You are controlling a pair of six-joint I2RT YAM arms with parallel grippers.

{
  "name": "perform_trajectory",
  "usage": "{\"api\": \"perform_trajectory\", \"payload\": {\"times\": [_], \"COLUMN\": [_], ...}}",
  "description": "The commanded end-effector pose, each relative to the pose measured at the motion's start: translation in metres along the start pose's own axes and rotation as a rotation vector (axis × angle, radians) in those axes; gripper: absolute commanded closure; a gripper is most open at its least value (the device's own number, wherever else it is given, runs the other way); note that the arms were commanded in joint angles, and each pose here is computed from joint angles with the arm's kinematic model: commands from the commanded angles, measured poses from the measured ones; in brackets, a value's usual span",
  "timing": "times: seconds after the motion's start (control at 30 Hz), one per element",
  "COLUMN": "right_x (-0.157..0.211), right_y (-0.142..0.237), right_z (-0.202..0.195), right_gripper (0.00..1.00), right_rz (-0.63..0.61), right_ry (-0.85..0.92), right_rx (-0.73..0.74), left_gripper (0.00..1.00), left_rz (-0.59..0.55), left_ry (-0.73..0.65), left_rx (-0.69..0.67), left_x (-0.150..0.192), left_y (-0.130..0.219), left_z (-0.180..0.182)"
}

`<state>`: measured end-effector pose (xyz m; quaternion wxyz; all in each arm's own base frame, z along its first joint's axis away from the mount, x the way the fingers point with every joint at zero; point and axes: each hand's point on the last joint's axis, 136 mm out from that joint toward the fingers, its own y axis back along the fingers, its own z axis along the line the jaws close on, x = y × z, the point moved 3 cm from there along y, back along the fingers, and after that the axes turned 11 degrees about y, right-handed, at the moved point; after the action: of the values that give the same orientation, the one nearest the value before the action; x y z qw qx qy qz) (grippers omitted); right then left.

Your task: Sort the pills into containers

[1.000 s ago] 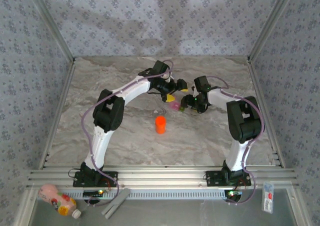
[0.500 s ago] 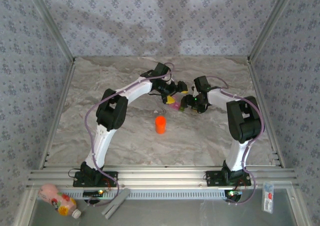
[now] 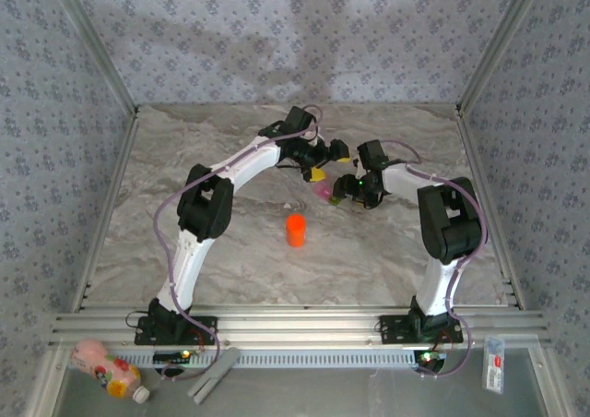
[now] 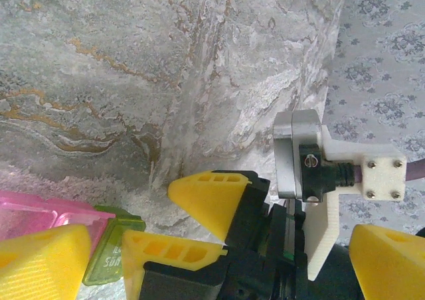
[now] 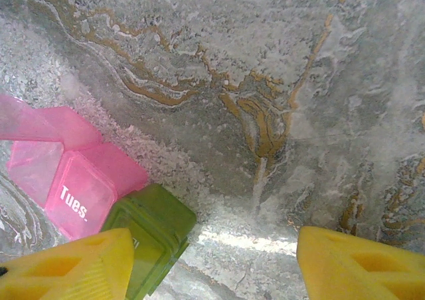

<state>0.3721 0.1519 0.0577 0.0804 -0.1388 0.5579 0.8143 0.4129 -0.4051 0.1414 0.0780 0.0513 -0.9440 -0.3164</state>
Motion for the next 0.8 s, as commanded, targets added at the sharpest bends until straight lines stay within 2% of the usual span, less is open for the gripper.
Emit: {"api": "perform_trajectory", "payload": {"times": [0.0, 0.47, 0.77], "right_x": [0.021, 0.024, 0.020], "right_y": [-0.023, -0.027, -0.017], "right_z": [-0.005, -0.005, -0.002], "right_gripper": [0.32, 0.32, 0.32], "right_rz": [0.076, 0.089, 0.078], "right_ry": [0.014, 0.017, 0.040], "right_rx": [0.027, 0.029, 0.029], "left_gripper": [0.01, 0.00, 0.01], "left_rz": [0.008, 0.007, -0.009], "left_ry": [0.004, 0.017, -0.032], "left_rx": [-0.013, -0.033, 0.015], "left_x": [-0.002, -0.010, -0.003], "left_y": [-0.010, -0.023, 0.002], "left_z": [0.005, 0.015, -0.015]}}
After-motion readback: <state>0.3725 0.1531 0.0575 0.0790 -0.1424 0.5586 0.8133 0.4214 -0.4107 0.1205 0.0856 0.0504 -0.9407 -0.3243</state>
